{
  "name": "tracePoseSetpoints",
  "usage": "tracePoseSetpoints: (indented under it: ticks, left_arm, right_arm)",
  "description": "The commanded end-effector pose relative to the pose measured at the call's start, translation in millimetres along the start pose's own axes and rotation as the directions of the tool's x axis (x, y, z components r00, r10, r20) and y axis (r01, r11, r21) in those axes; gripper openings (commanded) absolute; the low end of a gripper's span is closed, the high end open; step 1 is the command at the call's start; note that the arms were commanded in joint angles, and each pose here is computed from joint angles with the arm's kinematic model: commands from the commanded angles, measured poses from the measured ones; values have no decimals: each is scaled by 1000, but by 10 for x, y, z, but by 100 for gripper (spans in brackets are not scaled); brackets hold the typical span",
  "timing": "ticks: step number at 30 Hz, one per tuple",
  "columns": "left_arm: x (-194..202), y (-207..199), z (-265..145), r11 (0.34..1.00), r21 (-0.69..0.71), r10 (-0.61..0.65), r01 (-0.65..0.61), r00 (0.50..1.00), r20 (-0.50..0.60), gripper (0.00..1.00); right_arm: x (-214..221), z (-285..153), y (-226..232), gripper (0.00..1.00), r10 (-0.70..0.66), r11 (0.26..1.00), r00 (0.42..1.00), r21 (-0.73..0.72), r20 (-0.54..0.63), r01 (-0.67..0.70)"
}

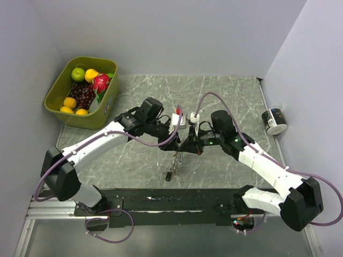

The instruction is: Put the keys on the keyring

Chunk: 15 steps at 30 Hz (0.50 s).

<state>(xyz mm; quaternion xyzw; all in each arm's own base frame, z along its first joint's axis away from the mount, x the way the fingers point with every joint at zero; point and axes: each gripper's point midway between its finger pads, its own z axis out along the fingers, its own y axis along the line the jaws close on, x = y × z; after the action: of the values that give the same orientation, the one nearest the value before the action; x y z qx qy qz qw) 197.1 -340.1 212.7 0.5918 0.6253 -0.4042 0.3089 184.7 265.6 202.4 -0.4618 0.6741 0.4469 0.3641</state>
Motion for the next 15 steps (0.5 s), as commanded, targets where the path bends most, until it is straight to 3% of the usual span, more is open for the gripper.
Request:
tracePoseSetpoints:
  ticks: [1, 7, 12, 15]
  left_arm:
    - [-145, -55, -28, 998, 37, 60, -60, 998, 9, 41]
    - [-115, -95, -25, 997, 55, 61, -61, 998, 9, 35]
    - [-102, -78, -88, 998, 27, 62, -62, 998, -22, 43]
    - [-129, -80, -106, 997, 18, 72, -71, 997, -12, 41]
  right_arm:
    - [-269, -34, 47, 0, -92, 996, 994, -4, 59, 92]
    - [-245, -16, 45, 0, -88, 996, 994, -13, 58, 89]
    - [-256, -9, 49, 0, -83, 996, 995, -22, 60, 84]
    - [-254, -3, 57, 0, -77, 996, 995, -30, 57, 79]
